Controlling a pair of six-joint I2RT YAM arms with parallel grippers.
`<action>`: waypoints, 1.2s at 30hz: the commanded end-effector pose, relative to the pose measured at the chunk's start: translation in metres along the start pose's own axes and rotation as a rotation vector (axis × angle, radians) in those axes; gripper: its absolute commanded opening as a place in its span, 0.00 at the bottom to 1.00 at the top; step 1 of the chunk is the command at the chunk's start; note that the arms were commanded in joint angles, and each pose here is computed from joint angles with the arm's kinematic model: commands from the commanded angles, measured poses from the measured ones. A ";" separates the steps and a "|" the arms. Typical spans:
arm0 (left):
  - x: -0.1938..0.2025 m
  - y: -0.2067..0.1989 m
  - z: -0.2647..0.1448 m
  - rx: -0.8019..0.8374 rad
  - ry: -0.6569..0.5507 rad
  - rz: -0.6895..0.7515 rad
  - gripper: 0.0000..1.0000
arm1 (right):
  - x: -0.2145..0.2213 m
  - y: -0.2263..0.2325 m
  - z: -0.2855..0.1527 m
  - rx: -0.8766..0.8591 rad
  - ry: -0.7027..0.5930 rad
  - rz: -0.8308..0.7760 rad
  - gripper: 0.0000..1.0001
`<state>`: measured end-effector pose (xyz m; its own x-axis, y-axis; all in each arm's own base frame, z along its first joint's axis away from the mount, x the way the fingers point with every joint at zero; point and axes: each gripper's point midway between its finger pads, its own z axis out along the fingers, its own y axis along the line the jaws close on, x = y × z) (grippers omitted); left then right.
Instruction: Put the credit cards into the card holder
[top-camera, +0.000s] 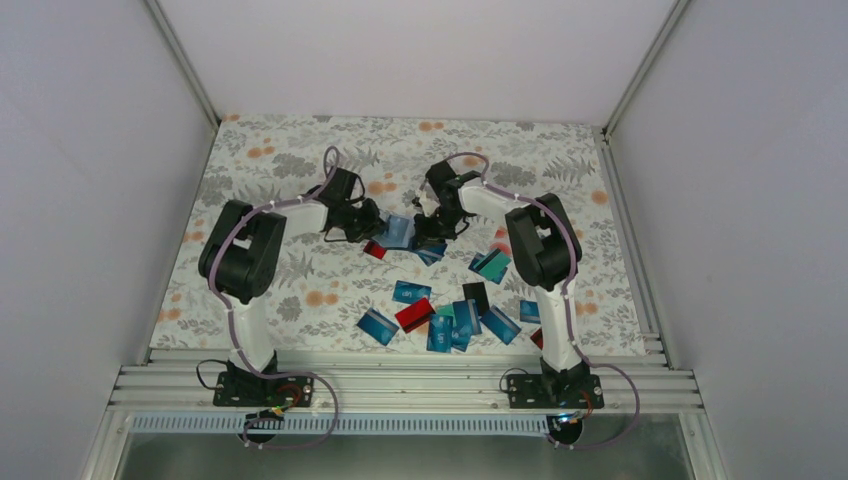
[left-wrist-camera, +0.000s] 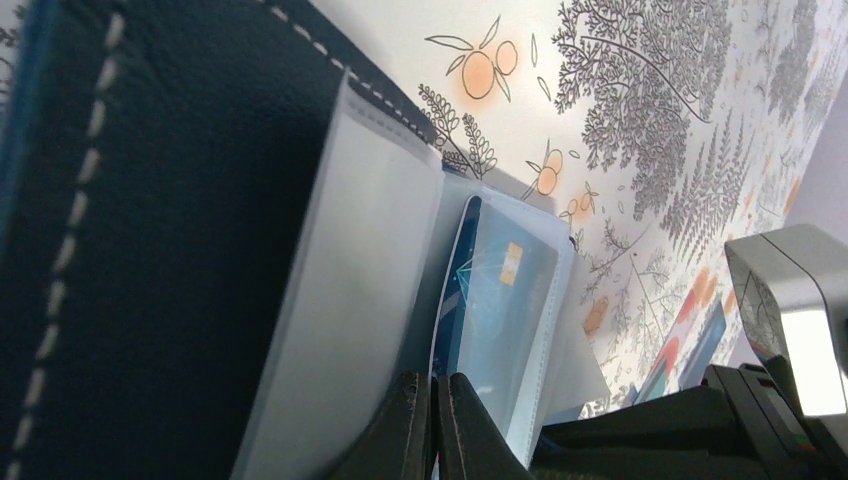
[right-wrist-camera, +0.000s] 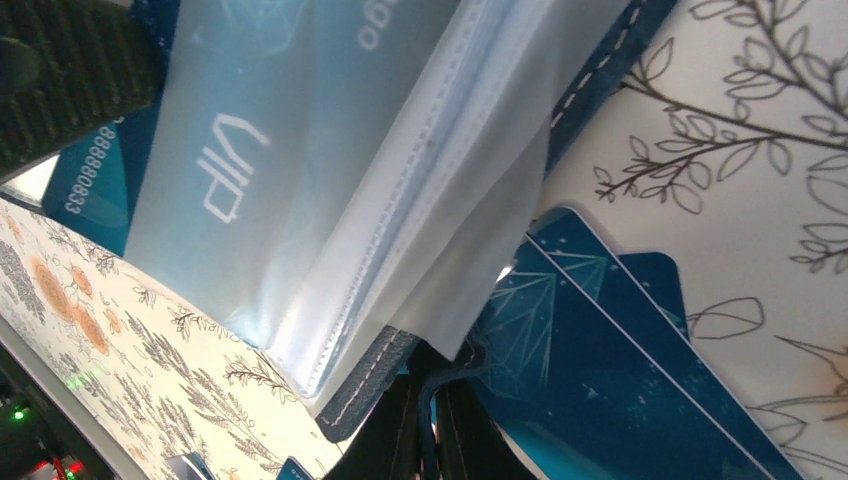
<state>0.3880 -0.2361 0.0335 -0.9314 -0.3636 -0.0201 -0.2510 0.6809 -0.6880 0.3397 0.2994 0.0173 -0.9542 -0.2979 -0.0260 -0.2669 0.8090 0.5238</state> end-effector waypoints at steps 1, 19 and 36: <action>0.021 0.030 0.019 -0.115 0.027 -0.075 0.02 | 0.031 -0.018 0.047 0.064 0.126 0.012 0.04; 0.030 0.015 0.032 -0.090 0.028 -0.047 0.13 | 0.028 -0.018 0.054 0.056 0.141 0.016 0.04; 0.010 0.017 -0.013 -0.261 -0.062 0.115 0.59 | 0.016 -0.026 0.037 0.074 0.115 -0.017 0.04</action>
<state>0.3838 -0.2390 0.0360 -0.9305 -0.3408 -0.1341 -0.2085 0.7941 -0.5710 0.3379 0.3050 0.0172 -0.9451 -0.3267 -0.0053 -0.2775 0.7939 0.5411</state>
